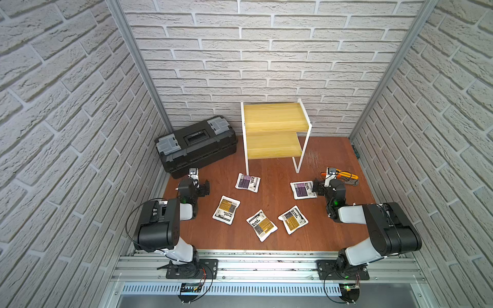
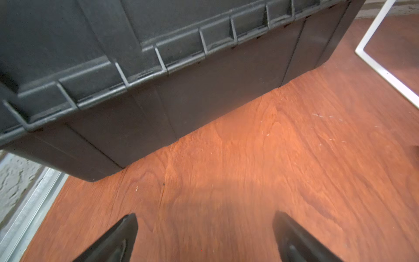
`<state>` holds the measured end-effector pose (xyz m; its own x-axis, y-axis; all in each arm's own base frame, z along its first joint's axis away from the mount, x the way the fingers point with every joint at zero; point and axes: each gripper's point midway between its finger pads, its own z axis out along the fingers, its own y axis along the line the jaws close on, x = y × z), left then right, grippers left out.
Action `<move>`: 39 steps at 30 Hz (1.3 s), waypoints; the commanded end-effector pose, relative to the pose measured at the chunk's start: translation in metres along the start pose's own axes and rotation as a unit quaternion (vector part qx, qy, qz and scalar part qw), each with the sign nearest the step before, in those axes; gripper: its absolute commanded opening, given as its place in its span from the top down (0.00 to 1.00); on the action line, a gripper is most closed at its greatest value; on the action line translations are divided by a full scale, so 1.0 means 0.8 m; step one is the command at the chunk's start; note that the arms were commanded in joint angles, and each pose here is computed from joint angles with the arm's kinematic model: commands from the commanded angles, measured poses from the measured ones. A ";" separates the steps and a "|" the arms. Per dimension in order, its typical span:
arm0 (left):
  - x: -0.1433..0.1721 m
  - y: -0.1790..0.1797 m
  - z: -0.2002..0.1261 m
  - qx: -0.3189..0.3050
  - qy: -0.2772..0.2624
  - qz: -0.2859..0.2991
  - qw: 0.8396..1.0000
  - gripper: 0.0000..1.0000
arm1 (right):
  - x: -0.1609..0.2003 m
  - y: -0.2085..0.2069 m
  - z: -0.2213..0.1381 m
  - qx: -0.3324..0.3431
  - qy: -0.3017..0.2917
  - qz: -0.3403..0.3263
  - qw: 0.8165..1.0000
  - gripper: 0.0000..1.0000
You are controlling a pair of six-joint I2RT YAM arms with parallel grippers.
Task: Place the bagged coffee beans on the shelf by color
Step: Adjust the bagged coffee beans at the center of the board.
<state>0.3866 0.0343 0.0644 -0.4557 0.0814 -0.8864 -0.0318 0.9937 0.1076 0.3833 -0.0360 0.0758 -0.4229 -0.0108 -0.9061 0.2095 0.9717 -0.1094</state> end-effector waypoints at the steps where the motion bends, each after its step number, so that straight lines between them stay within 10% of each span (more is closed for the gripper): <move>1: -0.030 0.003 -0.002 -0.001 -0.040 0.002 0.999 0.01 | -0.027 0.001 -0.004 -0.003 -0.037 0.006 0.999 0.01; 20: -0.033 0.006 -0.005 0.003 -0.046 -0.007 0.999 0.02 | -0.043 -0.010 -0.012 0.018 -0.043 0.015 0.999 0.01; 32: -0.077 0.010 -0.073 -0.009 0.023 -0.052 0.998 0.01 | -0.091 -0.046 -0.094 0.074 0.123 0.151 0.978 0.01; 39: -0.104 -0.030 -0.147 0.019 0.027 -0.075 0.997 0.02 | -0.077 -0.004 -0.142 -0.033 0.196 0.191 0.961 0.01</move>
<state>0.3403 -0.0015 0.1853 -0.4340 0.0047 -0.9009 -0.0324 0.9993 0.0208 0.3328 -0.0331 0.1916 -0.5325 0.3574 -0.7673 0.3879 0.9087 0.1541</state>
